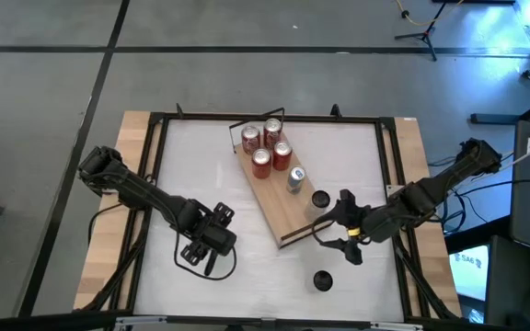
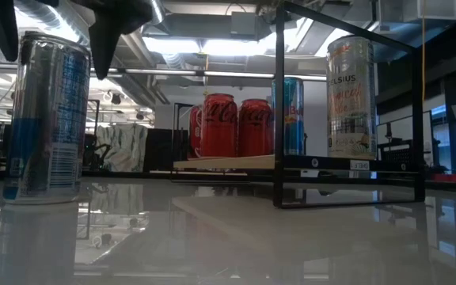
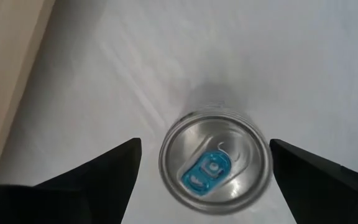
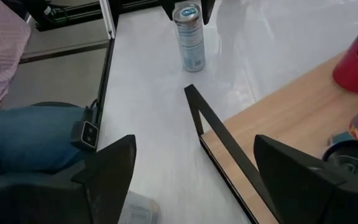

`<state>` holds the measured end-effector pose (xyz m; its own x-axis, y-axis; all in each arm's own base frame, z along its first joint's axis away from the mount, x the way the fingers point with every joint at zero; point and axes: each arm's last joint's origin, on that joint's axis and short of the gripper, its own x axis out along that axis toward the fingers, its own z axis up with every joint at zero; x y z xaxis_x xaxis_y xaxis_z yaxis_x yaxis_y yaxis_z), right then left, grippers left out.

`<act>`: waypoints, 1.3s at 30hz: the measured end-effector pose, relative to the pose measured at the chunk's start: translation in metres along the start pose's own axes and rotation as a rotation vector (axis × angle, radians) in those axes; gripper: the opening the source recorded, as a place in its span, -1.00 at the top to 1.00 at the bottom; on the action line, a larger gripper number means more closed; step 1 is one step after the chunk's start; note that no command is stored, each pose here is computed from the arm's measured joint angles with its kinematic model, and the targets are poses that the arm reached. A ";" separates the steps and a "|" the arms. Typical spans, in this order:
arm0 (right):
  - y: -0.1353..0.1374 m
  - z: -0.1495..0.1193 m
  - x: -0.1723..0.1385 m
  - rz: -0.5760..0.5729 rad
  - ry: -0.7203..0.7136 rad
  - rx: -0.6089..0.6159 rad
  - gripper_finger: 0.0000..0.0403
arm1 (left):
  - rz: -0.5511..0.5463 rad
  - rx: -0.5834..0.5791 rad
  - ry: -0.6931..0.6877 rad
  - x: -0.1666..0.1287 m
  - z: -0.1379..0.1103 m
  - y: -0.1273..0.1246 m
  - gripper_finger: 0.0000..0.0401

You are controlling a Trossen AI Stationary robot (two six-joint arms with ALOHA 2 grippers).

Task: Place canned beverage on shelf
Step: Put the blue soda can on the shelf aligned with the other blue soda can

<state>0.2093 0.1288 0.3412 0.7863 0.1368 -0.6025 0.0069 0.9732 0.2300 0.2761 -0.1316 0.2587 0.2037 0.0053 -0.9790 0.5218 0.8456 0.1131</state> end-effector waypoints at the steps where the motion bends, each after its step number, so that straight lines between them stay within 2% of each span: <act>1: 0.000 0.000 0.001 -0.001 0.001 0.000 -0.60 | -0.001 -0.001 0.010 0.001 0.000 0.000 -0.70; 19: 0.001 -0.001 0.003 0.002 0.011 -0.003 -0.60 | -0.005 -0.038 0.017 0.004 0.001 0.000 -0.68; 32: 0.001 -0.001 0.003 0.002 0.010 -0.003 -0.60 | -0.006 -0.065 0.016 0.004 0.001 0.000 -0.13; 39: 0.001 -0.001 0.003 0.003 0.010 -0.003 -0.60 | -0.006 -0.106 0.017 0.004 0.001 0.002 -0.11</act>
<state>0.2110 0.1300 0.3394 0.7801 0.1410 -0.6095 0.0030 0.9734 0.2291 0.2782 -0.1304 0.2551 0.1866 0.0086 -0.9824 0.4320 0.8974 0.0899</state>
